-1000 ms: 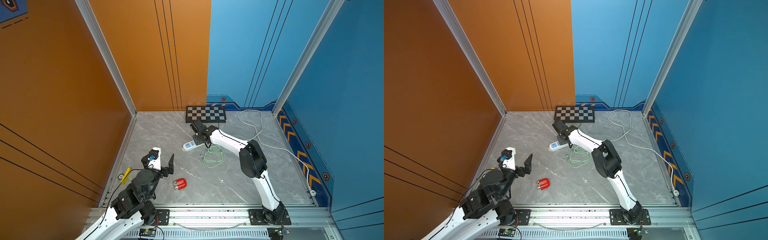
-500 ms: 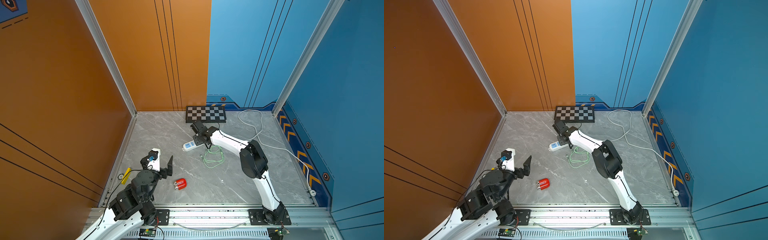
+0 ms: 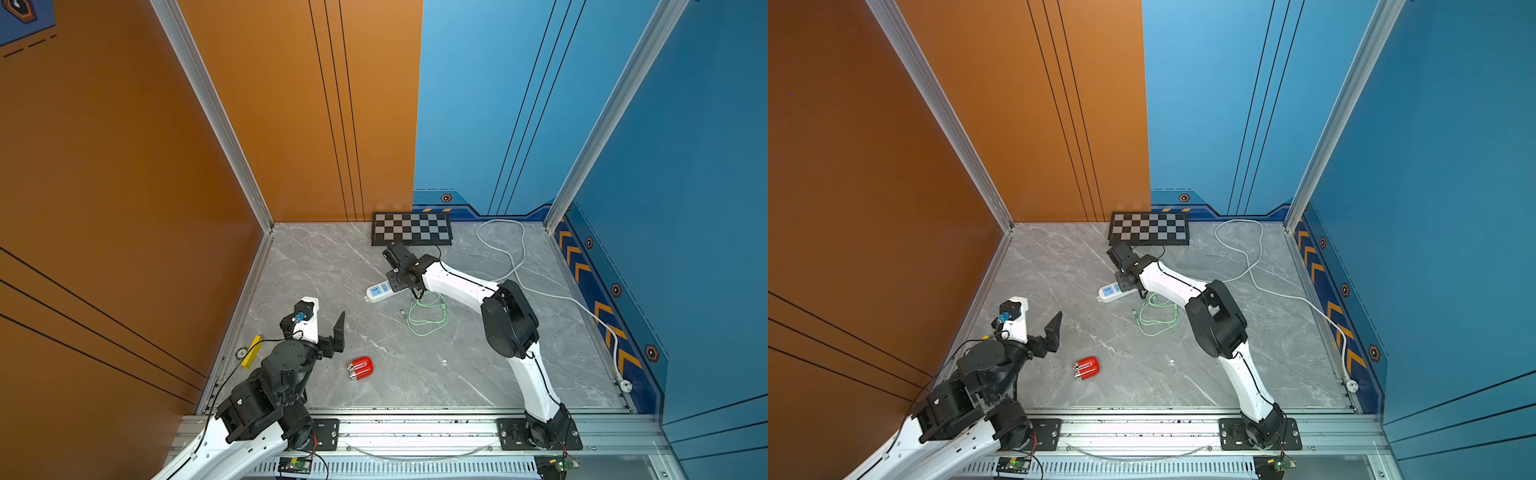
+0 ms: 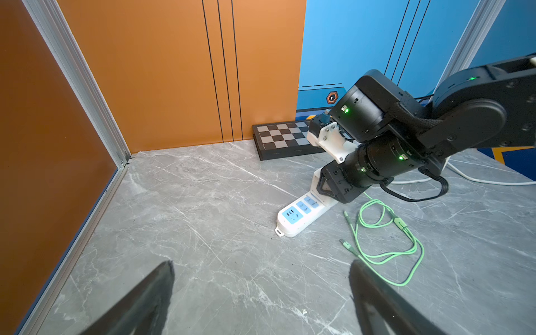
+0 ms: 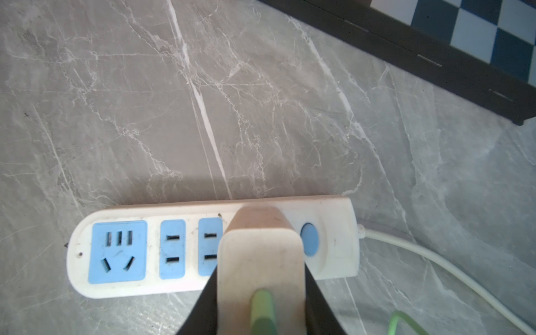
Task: Charge the electric shaver
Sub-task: Insert the plug into the socket.
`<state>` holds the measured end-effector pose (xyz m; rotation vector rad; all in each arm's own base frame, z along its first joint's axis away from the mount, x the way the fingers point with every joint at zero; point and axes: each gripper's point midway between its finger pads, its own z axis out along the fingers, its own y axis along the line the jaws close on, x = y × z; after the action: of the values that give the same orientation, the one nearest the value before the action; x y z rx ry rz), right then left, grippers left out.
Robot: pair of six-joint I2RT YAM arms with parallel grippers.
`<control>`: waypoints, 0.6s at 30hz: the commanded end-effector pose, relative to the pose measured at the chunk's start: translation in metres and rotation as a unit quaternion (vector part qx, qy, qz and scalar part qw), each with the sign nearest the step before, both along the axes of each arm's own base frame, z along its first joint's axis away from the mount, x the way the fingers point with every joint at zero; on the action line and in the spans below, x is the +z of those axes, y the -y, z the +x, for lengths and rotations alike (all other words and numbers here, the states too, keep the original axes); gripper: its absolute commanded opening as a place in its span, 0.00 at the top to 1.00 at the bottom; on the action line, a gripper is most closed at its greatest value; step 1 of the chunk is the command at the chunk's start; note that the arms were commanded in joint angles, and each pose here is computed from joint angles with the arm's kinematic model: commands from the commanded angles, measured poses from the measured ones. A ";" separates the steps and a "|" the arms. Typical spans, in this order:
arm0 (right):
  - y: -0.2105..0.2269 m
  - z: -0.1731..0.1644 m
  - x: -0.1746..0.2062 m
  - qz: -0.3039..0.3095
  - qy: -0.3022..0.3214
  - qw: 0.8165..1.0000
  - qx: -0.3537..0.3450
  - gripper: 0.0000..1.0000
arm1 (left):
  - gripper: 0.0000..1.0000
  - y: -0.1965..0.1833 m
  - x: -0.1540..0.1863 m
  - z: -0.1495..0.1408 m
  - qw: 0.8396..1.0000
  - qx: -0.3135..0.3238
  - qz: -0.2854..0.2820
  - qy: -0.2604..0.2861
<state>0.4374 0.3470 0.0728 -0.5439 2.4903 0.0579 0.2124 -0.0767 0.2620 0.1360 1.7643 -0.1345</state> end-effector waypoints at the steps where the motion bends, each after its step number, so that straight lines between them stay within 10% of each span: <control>1: 0.049 -0.087 -0.120 -0.129 -0.209 0.969 0.031 0.72 | 0.05 0.000 0.011 -0.003 1.000 -0.008 -0.018 0.005; 18: 0.041 -0.068 -0.065 -0.078 -0.144 0.986 0.031 0.57 | 0.07 0.005 0.026 -0.006 0.999 -0.026 -0.021 0.010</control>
<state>0.4044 0.3307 0.0385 -0.6446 2.6222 0.0174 0.2090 -0.0805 0.2792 0.1474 1.7434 -0.1835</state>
